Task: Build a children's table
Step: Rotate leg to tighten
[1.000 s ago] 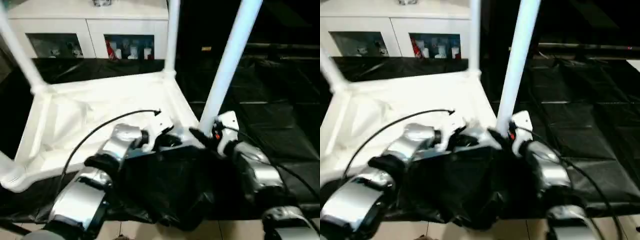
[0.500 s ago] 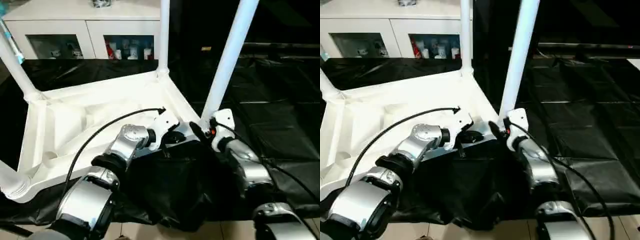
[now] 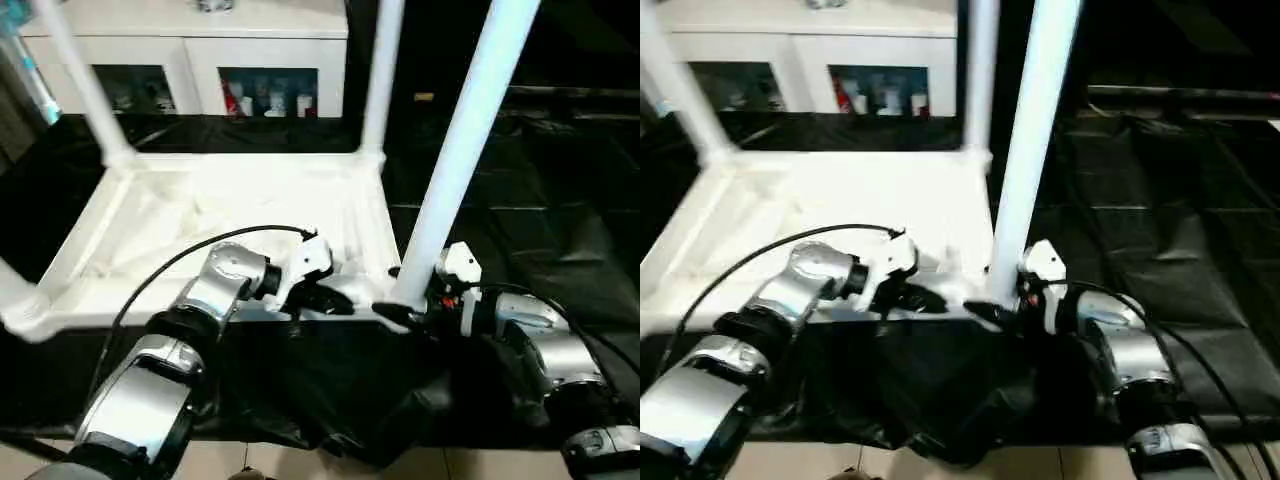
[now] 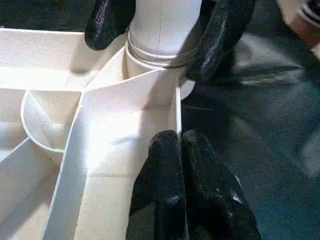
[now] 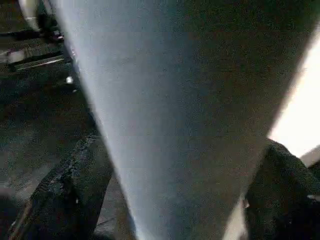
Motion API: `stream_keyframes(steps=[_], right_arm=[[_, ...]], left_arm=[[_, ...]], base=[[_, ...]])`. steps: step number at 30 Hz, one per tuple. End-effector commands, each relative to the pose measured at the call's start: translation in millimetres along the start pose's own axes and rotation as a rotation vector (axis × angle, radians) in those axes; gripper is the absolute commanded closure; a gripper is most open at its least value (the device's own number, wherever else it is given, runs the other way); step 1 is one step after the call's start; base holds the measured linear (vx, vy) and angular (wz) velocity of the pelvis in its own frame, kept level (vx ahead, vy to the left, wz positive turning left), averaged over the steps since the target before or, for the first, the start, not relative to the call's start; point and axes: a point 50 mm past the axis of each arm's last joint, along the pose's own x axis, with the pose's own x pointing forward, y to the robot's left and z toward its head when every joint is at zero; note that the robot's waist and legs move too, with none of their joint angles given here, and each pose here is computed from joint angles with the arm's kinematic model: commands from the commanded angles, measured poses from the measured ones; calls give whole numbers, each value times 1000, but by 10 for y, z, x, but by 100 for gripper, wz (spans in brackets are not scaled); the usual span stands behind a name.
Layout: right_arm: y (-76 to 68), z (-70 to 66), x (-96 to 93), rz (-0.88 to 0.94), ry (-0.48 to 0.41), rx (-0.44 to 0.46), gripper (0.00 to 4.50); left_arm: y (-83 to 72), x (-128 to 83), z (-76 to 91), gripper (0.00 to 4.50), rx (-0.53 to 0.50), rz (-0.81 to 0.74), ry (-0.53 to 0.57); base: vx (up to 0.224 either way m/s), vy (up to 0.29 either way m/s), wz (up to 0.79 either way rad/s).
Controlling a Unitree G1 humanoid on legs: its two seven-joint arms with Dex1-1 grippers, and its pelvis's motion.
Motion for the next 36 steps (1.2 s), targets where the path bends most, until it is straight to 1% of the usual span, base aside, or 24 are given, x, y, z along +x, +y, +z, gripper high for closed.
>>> stream_keyframes(steps=[1, 2, 5, 7, 9, 10, 11, 13, 14, 16, 18, 20, 21, 24, 26, 28, 29, 30, 31, 33, 35, 36], right_arm=[[-22, 51, -68, 20, 2, -6, 99], [-25, 45, -81, 35, 14, -3, 103], [-21, 41, -84, 50, 22, 1, 137], [-20, 42, -80, 61, 22, 4, 148], [-16, 43, -70, 66, 21, 7, 169], [-13, 43, -62, 70, 18, 12, 169], [8, 31, -38, 82, 13, 24, 182], [19, 23, -29, 84, 10, 28, 187], [20, -3, -1, 47, 5, 33, 191], [17, -14, 10, 27, 3, 36, 193], [-52, -97, 68, -130, 26, 55, 194], [-88, -141, 96, -216, 36, 72, 195], [-117, -182, 146, -319, 24, 114, 196], [-134, -215, 206, -417, 8, 159, 196], [-140, -245, 310, -531, -5, 210, 196], [-137, -248, 335, -548, -7, 217, 196], [-119, -245, 421, -584, -13, 229, 196], [-111, -242, 448, -589, -14, 229, 196], [-57, -218, 571, -585, -23, 233, 196], [9, -180, 685, -551, -26, 207, 196], [38, -155, 717, -521, -13, 149, 196], [21, -147, 697, -525, -12, 122, 196]], left_arm=[[-34, 3, 9, 450, 12, -52, 8], [-41, -17, -2, 450, 6, -62, 9], [-46, -23, -3, 450, 5, -67, 7], [-48, -27, 0, 450, 4, -71, 6], [-48, -26, 0, 450, 4, -71, 5], [-48, -25, 1, 450, 4, -71, 4], [-48, -19, 8, 450, 5, -62, -3], [-44, -13, 13, 450, 4, -53, -8], [-7, 12, 27, 450, -1, 4, -13], [10, 22, 33, 450, -2, 29, -15], [80, 80, 79, 450, -11, 127, -30], [106, 114, 106, 450, -17, 164, -39], [134, 175, 143, 450, -24, 209, -45], [159, 249, 183, 450, -33, 258, -50], [186, 367, 248, 450, -51, 326, -64], [187, 392, 261, 450, -54, 334, -67], [183, 464, 296, 450, -59, 350, -76], [180, 480, 302, 450, -58, 352, -76], [163, 541, 317, 450, -50, 349, -70], [145, 575, 315, 450, -27, 341, -55], [137, 574, 302, 450, -19, 332, -48], [136, 563, 299, 450, -3, 330, -48]], base=[[0, 0, 0], [0, 0, 0], [0, 0, 0], [0, 0, 0], [0, 0, 0], [0, 0, 0], [0, 0, 0], [0, 0, 0], [0, 0, 0], [0, 0, 0], [0, 0, 0], [0, 0, 0], [0, 0, 0], [0, 0, 0], [0, 0, 0], [0, 0, 0], [0, 0, 0], [0, 0, 0], [0, 0, 0], [0, 0, 0], [0, 0, 0], [0, 0, 0]])
